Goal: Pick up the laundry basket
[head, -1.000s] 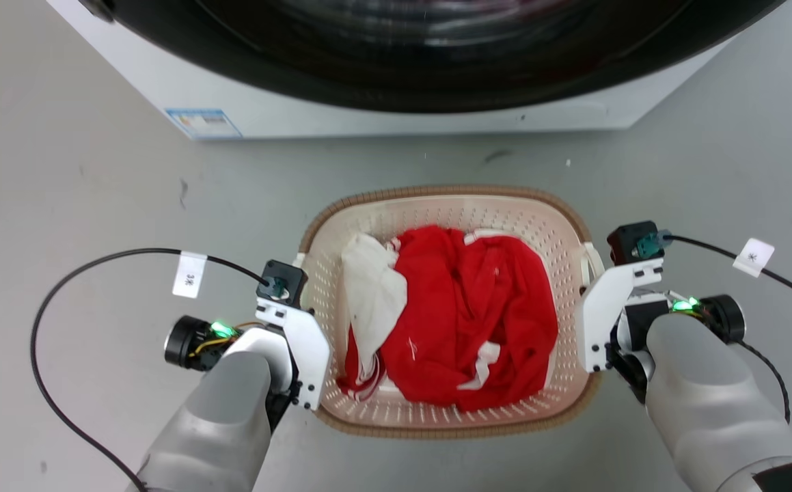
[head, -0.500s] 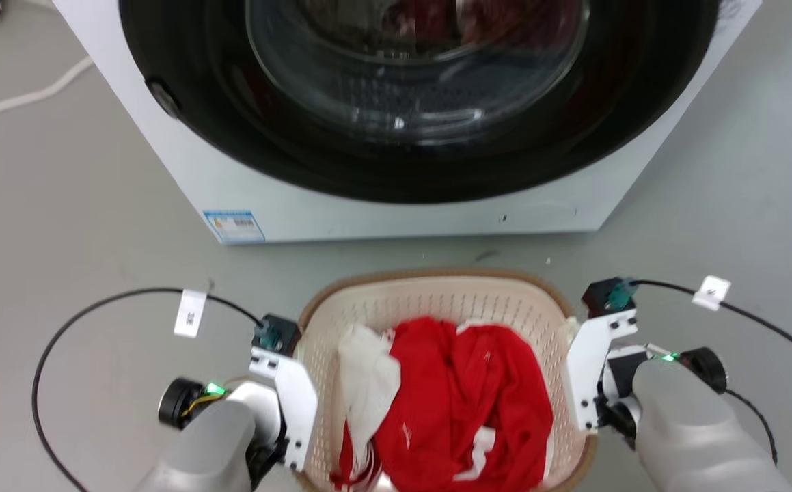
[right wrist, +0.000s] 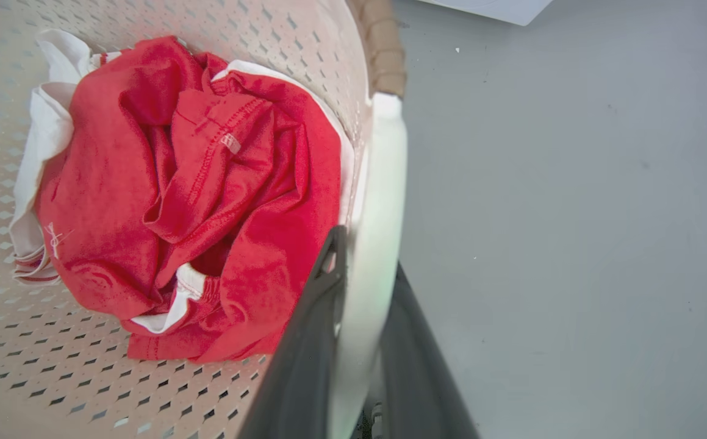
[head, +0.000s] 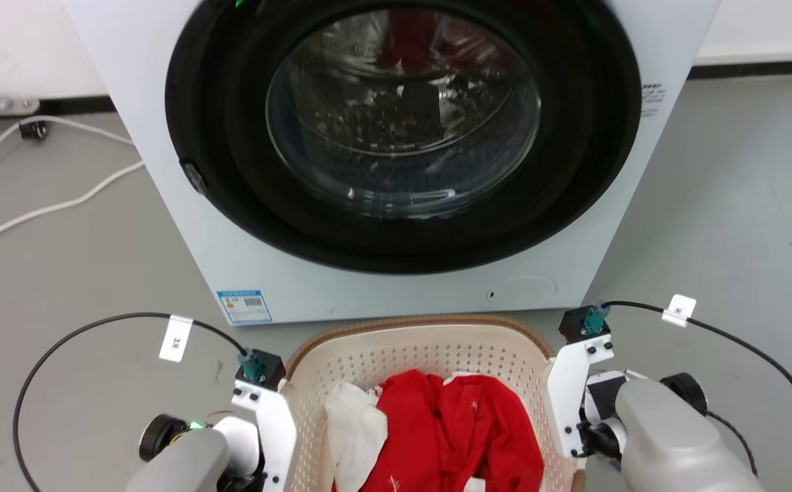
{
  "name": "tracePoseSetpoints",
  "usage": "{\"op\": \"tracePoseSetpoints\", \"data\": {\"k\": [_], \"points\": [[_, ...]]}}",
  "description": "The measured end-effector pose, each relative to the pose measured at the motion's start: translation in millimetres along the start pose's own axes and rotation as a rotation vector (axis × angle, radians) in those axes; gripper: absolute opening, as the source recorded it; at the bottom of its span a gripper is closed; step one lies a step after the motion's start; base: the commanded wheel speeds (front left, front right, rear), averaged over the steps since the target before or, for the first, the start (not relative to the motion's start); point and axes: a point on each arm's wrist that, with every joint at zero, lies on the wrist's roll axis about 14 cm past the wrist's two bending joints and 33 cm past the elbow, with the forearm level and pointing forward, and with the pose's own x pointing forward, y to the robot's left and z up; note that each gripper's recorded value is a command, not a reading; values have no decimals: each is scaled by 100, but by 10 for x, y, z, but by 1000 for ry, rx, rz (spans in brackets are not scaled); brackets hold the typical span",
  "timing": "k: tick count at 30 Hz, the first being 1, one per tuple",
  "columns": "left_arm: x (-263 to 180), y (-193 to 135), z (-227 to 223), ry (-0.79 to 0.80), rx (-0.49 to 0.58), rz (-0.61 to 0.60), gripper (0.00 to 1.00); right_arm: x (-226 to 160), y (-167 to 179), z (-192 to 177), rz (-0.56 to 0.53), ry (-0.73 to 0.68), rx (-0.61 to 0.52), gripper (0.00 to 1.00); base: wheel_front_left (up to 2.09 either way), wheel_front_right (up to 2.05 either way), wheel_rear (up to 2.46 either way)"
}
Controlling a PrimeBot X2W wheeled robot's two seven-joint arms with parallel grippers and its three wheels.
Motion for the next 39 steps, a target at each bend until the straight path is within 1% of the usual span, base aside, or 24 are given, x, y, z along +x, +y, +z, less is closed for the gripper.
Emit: {"op": "tracePoseSetpoints", "data": {"k": [7,14,39], "points": [[-102,-69,-121,8,2,-14,0,-120,54,-102,9,0,10,0,0,0,0],[-136,-97,-217,9,4,-22,0,-140,65,-222,9,17,21,0,0,0,0],[-170,-91,-249,5,10,-17,0,-153,126,-141,25,-22,20,0,0,0,0]]}}
